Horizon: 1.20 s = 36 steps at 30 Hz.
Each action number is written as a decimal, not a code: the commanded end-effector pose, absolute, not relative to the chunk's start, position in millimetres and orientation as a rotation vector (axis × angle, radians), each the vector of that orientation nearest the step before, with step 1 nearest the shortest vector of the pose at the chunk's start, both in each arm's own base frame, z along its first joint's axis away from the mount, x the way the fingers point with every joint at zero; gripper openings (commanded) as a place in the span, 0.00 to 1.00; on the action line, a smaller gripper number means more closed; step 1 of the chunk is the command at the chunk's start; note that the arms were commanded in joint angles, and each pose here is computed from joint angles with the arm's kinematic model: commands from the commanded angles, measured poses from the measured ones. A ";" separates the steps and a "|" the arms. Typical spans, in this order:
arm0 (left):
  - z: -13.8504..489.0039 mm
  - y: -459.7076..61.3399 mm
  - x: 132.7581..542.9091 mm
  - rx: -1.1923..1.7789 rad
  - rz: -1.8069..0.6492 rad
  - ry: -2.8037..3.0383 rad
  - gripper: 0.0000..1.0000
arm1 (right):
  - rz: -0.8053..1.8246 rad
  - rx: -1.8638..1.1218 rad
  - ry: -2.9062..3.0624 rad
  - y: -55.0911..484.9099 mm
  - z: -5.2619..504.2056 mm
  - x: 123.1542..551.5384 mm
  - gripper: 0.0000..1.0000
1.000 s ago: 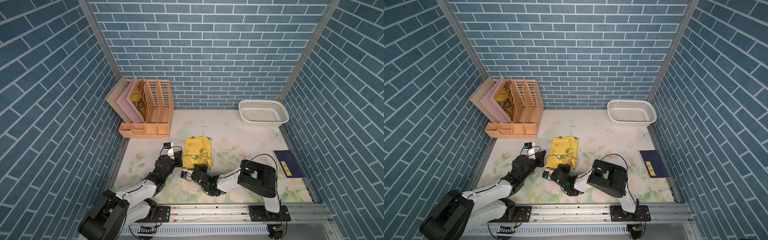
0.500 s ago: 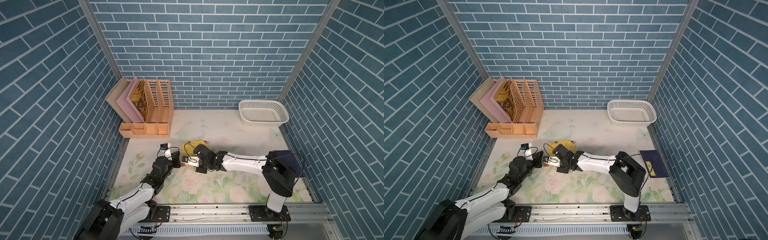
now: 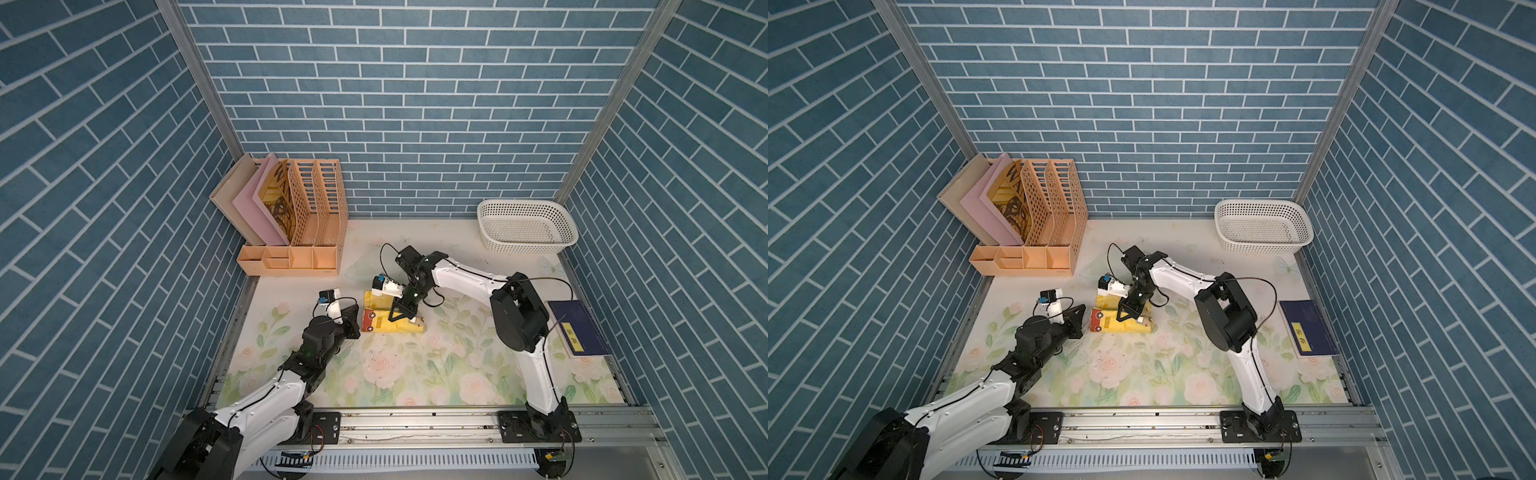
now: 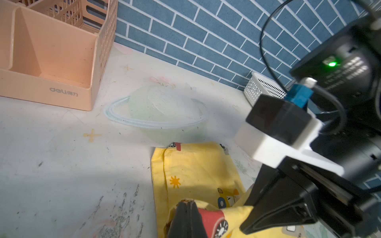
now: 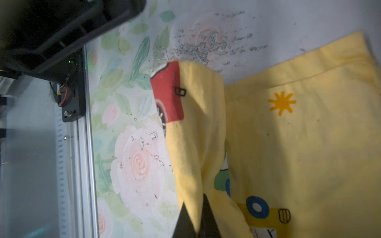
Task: Roll up the pillowcase
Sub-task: Roll the pillowcase at the center of the board.
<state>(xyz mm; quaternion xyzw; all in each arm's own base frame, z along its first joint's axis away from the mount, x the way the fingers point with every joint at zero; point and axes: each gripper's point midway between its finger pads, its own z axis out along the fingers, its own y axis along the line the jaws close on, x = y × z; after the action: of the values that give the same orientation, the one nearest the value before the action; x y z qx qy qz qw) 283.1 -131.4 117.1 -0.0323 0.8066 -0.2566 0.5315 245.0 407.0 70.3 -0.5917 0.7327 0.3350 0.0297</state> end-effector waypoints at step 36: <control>58.6 -175.2 319.3 0.010 -0.618 2.083 0.00 | 0.060 -1.439 1.393 364.3 180.3 248.9 1.00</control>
<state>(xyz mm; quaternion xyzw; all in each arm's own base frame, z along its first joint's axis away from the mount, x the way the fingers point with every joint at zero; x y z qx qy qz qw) 313.1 -175.0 53.3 0.0048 0.8523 -0.2598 0.4539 260.4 360.5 176.4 -0.6027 0.6800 0.1506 0.3896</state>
